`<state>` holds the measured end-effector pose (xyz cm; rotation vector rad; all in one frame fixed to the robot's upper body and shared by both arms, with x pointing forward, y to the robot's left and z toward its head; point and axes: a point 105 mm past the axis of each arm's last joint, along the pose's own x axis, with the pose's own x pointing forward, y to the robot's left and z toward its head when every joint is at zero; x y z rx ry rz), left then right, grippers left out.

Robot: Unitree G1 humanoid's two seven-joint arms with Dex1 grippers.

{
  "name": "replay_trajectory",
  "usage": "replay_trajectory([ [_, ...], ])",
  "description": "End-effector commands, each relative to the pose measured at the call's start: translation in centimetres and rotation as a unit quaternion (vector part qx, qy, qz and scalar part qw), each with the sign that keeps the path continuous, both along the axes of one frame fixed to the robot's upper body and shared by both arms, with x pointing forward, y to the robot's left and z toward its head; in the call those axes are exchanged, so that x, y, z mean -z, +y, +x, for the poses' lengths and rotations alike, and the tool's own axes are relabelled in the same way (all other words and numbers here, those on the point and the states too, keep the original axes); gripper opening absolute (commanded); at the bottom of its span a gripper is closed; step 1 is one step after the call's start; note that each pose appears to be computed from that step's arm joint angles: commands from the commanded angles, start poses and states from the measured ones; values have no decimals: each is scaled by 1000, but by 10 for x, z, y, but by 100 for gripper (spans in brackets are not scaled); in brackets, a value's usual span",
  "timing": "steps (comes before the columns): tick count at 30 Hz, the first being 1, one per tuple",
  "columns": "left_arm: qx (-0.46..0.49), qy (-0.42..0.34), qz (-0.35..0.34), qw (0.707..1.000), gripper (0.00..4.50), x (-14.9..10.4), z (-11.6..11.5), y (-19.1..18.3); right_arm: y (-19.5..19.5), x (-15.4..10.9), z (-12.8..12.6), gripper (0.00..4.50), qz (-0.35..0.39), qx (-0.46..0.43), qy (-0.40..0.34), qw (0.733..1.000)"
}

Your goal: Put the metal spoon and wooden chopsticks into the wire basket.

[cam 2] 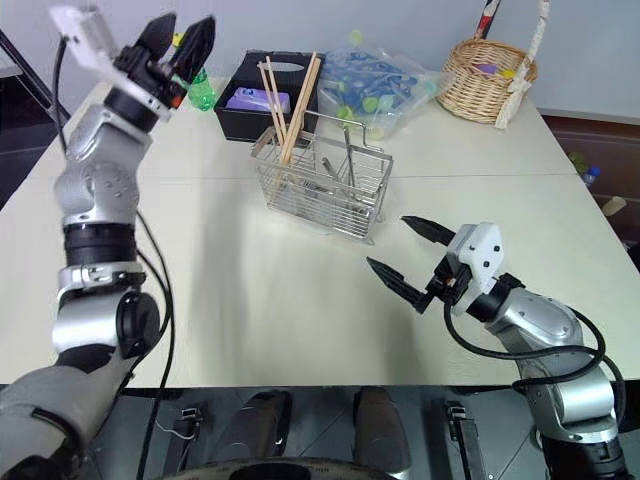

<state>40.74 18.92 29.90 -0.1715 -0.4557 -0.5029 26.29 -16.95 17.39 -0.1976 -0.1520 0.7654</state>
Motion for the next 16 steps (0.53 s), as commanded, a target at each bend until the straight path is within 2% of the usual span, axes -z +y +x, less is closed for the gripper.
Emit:
replay_trajectory([
  [1, -38, 9, 30, 999, 441, 11, -15, 18, -13, -10, 7, 450, 17, 44, -31, 998],
  [4, -64, 43, 38, 996, 441, 36, -27, 33, -17, -9, 10, 450, 31, 65, -32, 997],
  [10, -67, 109, 66, 990, 441, 80, -55, 38, -23, 0, 12, 450, 46, 92, -23, 994],
  [16, -32, 152, 77, 985, 441, 106, -83, 28, -20, 10, -1, 450, 47, 84, -3, 995],
])
